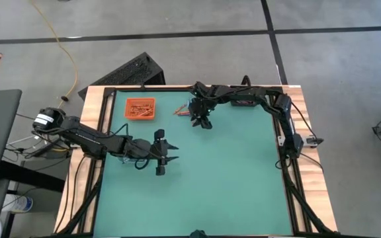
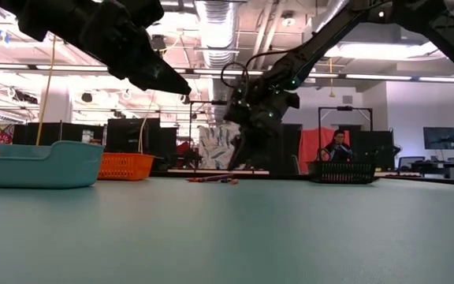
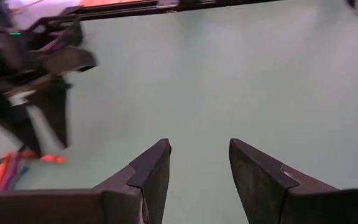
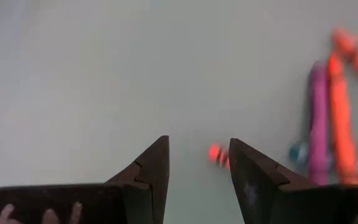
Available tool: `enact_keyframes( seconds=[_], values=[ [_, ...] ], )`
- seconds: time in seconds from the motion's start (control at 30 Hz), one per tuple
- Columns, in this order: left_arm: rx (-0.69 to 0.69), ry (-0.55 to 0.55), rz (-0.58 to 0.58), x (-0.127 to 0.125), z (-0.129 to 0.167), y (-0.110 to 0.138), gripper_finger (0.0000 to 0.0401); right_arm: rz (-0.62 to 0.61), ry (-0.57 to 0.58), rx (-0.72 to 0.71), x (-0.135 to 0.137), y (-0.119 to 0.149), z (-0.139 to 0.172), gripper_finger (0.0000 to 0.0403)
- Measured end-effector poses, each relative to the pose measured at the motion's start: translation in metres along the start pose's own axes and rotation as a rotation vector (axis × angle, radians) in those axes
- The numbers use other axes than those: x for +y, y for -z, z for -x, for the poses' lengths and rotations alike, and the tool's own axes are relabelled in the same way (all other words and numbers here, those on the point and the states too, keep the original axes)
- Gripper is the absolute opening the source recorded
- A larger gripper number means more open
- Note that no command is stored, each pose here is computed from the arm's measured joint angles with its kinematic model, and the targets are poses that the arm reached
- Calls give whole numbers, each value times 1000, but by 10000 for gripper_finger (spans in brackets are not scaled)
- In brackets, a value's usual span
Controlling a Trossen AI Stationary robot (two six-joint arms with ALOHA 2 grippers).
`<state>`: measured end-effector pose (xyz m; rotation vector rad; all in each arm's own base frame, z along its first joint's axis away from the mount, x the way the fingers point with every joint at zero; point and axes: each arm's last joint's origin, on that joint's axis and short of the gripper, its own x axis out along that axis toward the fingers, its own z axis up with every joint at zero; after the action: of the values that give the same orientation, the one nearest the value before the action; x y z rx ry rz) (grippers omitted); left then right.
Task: Sort crayons
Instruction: Put the orange crayon into the orange basket
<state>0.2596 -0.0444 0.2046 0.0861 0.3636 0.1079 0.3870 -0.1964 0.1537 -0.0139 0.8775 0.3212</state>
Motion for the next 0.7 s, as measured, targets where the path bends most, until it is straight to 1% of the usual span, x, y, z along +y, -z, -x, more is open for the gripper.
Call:
enact_keyframes(
  seconds=[0.13,0.27,0.4,0.5,0.6,0.7],
  values=[
    [2,-62,47,9,-2,0,155,-47,-31,50,4,5,4,159],
    [5,-102,93,22,-5,0,155,-132,-47,100,14,2,23,159],
    [10,-140,123,36,-14,4,155,-185,-38,183,33,-5,42,159],
    [-4,-125,115,44,-29,11,155,-196,-44,225,50,-12,55,159],
    [0,-98,118,49,-51,19,155,-207,-55,259,69,-20,68,159],
    [17,-124,170,53,-75,20,155,-222,-49,293,86,-26,82,159]
  ],
)
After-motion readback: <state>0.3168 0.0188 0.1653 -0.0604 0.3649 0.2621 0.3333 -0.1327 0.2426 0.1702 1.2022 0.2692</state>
